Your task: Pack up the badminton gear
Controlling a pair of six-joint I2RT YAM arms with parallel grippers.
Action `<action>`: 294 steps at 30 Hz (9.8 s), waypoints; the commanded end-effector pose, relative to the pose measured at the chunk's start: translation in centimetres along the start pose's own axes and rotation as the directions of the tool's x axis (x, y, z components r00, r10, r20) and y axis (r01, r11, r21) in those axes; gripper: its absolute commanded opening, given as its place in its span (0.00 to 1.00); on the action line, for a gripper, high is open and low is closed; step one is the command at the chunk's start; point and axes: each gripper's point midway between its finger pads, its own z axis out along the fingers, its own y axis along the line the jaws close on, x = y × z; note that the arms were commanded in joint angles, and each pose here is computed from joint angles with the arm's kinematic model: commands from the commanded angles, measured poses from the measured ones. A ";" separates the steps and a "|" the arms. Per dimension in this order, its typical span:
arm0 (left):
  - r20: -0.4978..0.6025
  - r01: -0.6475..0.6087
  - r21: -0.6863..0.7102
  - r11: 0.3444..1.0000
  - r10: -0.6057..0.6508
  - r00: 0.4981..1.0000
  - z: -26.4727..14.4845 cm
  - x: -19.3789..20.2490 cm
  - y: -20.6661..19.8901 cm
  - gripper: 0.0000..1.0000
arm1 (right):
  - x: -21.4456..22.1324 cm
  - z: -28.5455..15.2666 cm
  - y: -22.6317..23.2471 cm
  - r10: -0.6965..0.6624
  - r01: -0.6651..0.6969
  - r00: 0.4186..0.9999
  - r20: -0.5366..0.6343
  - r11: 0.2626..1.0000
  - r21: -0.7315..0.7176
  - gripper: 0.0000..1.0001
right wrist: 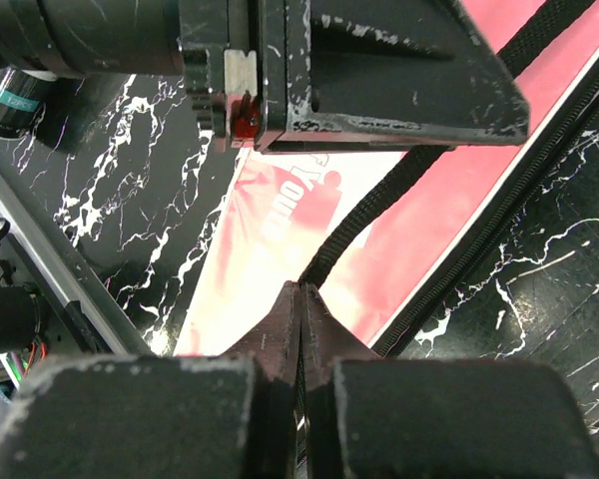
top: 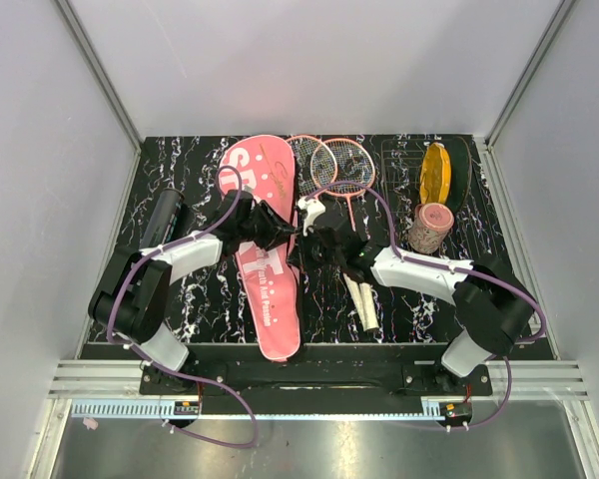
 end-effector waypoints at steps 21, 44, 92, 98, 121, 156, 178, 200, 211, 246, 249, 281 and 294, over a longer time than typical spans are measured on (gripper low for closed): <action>0.062 -0.183 0.013 0.983 0.182 0.981 -2.3 -1.6 -2.3 0.00 | -3.2 -3.6 1.9 0.010 -0.004 0.998 0.065 0.997 -0.082 0.66; 0.146 -0.269 0.035 0.963 0.261 0.954 -8.0 -3.0 -7.0 0.00 | -0.2 1.3 -9.1 0.483 -0.486 0.871 -0.092 0.874 -0.012 0.35; 0.133 -0.252 0.059 0.966 0.242 0.961 -8.1 -2.6 -7.4 0.00 | 7.6 3.0 -5.1 0.454 -0.497 0.844 -0.285 0.862 -0.099 0.36; 0.134 -0.249 0.051 0.967 0.240 0.961 -8.1 -2.4 -7.0 0.00 | 6.8 3.9 -4.0 0.468 -0.528 0.832 -0.298 0.833 -0.164 0.33; 0.159 -0.280 0.030 0.959 0.272 0.949 -8.5 -2.6 -6.3 0.00 | 5.4 3.0 -0.6 0.458 -0.531 0.835 -0.306 0.817 -0.226 0.31; 0.159 -0.241 0.116 0.963 0.222 0.962 -7.5 -2.0 -9.3 0.00 | 6.8 3.5 1.2 0.520 -0.599 0.778 -0.353 0.783 -0.165 0.37; 0.120 -0.243 0.143 0.959 0.227 0.966 -6.4 -0.3 -10.4 0.00 | 7.2 6.8 2.0 0.634 -0.747 0.638 -0.437 0.647 -0.152 0.28; 0.139 -0.220 0.131 0.967 0.202 0.969 -6.6 0.7 -10.2 0.00 | 4.3 10.9 -2.3 0.715 -0.727 0.649 -0.260 0.684 0.066 0.29; 0.147 -0.274 0.091 0.957 0.259 0.955 -6.6 0.6 -9.3 0.00 | 6.9 9.2 -5.0 0.628 -0.607 0.742 -0.234 0.778 0.161 0.36; 0.072 -0.517 -0.245 0.820 0.547 0.834 -4.5 -1.2 2.1 0.51 | -2.8 1.8 -11.7 0.473 -0.458 0.874 -0.116 0.879 0.134 0.45; 0.038 -0.552 -0.192 0.812 0.568 0.822 -3.5 0.2 0.4 0.50 | -4.3 2.3 -12.6 0.489 -0.479 0.870 -0.068 0.869 0.128 0.37; -0.006 -0.568 -0.333 0.753 0.600 0.800 7.0 -2.4 1.1 0.48 | -2.8 8.1 -16.8 0.585 -0.584 0.807 -0.077 0.811 0.035 0.30; -0.080 -0.605 -0.539 0.586 0.679 0.730 8.1 -2.7 3.3 0.39 | -2.3 6.4 -17.3 0.619 -0.614 0.784 -0.051 0.785 0.083 0.29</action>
